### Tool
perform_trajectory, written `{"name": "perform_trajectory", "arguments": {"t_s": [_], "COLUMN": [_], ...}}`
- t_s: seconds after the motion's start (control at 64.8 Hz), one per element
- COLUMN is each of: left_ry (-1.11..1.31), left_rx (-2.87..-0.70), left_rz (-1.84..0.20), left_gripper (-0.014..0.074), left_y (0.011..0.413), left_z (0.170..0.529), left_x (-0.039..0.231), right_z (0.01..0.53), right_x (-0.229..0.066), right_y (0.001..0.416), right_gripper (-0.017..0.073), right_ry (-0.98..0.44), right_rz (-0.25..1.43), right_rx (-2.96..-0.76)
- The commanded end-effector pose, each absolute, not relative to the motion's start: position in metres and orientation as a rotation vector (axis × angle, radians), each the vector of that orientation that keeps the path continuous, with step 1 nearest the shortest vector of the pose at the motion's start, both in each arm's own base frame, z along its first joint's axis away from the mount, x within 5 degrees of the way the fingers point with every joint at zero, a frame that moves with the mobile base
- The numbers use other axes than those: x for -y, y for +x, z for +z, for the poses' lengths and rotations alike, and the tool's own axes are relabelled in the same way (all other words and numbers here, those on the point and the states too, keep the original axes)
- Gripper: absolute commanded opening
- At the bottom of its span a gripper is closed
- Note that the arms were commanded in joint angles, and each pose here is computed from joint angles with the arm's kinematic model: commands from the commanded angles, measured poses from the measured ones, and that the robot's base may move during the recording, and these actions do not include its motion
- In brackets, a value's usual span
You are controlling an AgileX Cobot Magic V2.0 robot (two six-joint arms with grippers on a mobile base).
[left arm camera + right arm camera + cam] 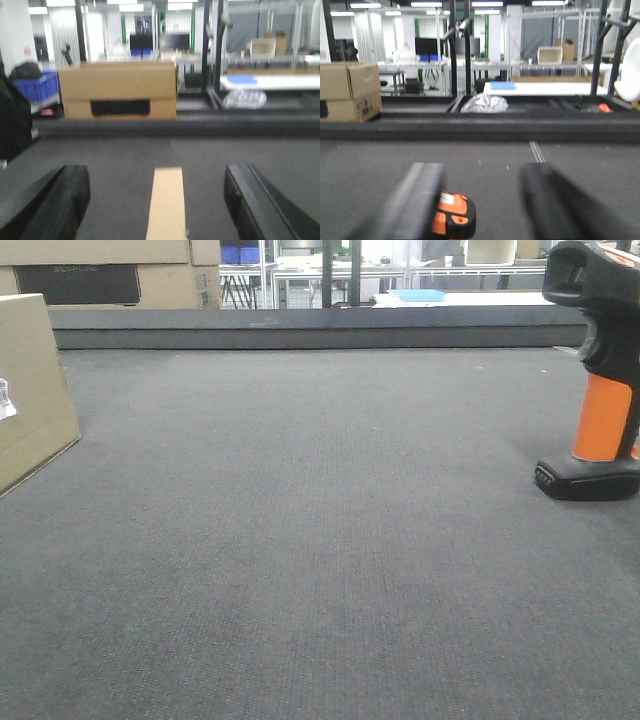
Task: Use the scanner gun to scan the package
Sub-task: 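Move the left gripper over the cardboard box and close on it, then lift the box with the left gripper, tilting its barcode label up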
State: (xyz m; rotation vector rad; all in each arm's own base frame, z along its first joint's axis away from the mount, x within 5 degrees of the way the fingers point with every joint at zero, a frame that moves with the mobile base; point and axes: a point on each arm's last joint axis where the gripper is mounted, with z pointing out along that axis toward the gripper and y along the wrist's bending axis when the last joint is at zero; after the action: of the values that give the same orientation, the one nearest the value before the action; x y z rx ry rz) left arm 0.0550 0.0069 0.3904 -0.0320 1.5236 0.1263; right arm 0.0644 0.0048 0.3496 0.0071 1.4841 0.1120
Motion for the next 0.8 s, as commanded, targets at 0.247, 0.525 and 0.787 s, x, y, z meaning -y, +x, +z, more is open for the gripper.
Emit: {"name": "perform_trajectory", "arguments": {"t_s": [0.247, 0.525, 0.787], "left_ry": [-0.080, -0.031, 0.032], "left_rx": [-2.032, -2.476, -2.560], "left_rz": [0.054, 0.038, 0.054], "left_gripper": [0.0601, 0.0600, 0.0600], "left_y": [0.126, 0.208, 0.279], "left_z": [0.417, 0.424, 0.411], "left_x": [-0.009, -0.012, -0.016], "right_z": [0.344, 0.344, 0.344], "right_x": [-0.006, -0.011, -0.014], "right_y": [0.085, 0.085, 0.084], "right_gripper": [0.0568, 0.0568, 0.0568], "right_ry": [0.011, -0.031, -0.063], "right_rz": [0.120, 0.161, 0.193], "right_rx": [-1.587, -1.587, -1.587]}}
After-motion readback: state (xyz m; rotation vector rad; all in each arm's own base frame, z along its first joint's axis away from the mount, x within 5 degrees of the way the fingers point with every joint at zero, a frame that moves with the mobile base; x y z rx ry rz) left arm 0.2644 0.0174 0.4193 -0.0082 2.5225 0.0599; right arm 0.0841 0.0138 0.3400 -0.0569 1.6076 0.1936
